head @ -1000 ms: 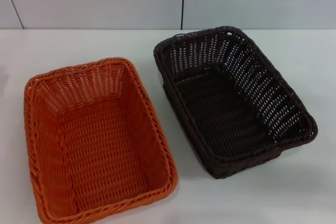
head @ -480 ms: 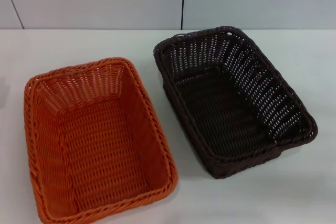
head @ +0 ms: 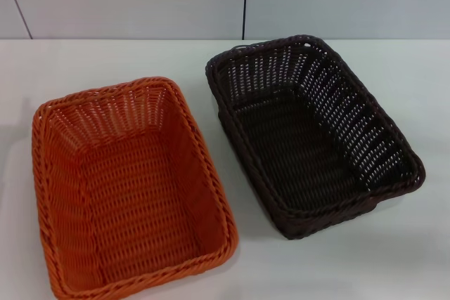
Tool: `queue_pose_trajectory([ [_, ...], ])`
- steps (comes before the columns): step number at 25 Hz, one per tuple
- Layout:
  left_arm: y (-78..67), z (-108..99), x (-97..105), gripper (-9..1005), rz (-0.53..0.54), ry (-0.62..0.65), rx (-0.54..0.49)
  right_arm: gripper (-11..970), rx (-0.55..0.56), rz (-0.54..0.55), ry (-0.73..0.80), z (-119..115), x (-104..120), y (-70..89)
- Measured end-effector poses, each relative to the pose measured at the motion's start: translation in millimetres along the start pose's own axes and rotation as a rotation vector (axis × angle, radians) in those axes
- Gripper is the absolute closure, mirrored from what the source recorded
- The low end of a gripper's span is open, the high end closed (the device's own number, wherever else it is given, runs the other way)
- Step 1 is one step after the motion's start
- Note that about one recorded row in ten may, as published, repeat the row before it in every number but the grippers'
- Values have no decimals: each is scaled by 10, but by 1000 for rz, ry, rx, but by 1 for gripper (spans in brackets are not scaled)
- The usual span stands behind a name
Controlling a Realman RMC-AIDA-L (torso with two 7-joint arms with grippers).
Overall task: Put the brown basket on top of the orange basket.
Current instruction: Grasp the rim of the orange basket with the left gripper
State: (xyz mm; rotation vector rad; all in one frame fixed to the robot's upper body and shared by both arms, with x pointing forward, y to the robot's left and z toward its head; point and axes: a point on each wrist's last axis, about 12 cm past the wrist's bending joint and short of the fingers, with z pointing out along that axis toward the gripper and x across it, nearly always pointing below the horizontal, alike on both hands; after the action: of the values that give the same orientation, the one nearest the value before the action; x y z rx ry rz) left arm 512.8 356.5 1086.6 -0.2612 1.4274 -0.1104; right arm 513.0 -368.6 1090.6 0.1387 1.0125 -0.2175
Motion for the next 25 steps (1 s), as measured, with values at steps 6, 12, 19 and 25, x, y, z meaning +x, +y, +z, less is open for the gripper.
queue_pose_trajectory([
  [6,-86,23,-10,186,11,1,18,312,-2,-1,-2,14,-3,-4],
  [12,-100,22,-25,188,8,-4,21,312,1,-4,-1,8,-3,-19],
  [19,-106,25,-24,191,8,-4,22,312,9,2,-1,6,-4,-31],
  [25,-133,34,-19,193,7,-4,32,312,12,23,-4,15,-6,-29],
])
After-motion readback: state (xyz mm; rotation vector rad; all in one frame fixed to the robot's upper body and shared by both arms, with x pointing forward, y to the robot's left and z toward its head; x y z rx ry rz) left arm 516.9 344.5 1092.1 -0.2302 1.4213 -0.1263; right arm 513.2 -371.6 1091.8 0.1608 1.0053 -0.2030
